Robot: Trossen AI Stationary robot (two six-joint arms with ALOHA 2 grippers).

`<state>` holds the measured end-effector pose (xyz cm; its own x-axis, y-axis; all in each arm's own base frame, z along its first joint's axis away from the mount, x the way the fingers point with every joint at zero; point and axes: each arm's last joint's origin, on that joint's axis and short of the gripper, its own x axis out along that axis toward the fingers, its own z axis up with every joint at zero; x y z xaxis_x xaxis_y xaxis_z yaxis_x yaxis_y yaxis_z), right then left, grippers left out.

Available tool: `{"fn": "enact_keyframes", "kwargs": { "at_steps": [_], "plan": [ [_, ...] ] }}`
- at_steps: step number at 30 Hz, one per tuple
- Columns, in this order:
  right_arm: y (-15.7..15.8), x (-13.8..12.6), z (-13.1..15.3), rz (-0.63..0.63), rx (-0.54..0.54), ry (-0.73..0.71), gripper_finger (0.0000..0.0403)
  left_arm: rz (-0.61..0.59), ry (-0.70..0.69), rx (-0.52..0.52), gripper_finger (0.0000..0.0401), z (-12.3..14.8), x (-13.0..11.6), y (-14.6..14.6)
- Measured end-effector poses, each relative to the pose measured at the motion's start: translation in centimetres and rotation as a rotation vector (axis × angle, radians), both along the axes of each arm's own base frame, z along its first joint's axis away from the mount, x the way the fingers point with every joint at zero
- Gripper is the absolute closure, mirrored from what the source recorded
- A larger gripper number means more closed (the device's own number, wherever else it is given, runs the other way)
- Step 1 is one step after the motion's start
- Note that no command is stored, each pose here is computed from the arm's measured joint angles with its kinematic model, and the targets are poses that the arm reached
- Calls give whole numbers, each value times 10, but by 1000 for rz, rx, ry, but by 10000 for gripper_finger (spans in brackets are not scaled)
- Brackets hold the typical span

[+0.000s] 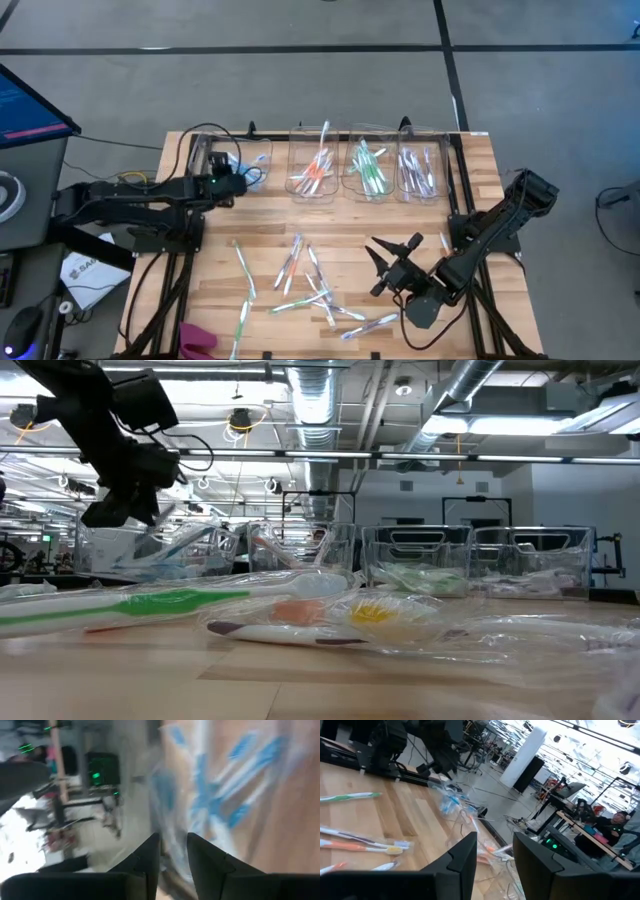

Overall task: Pick & Place Toothbrushes
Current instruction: Put the blue toothbrush into the left transparent bin, then put the violet toothbrush into the right transparent bin

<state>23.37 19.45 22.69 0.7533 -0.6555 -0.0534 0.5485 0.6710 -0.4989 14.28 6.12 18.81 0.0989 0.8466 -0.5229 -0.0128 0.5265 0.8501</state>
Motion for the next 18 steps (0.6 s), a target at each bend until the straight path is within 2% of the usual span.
{"fn": "enact_keyframes", "kwargs": {
  "at_steps": [2,10,18],
  "plan": [
    [0,0,0,9,5,5,283,-13,12,-28,311,-3,2,0],
    [1,0,-1,24,14,14,283,3,3,-34,311,-5,3,0],
    [1,0,-1,25,13,15,283,-2,-10,17,311,0,3,-4]
  ]
}}
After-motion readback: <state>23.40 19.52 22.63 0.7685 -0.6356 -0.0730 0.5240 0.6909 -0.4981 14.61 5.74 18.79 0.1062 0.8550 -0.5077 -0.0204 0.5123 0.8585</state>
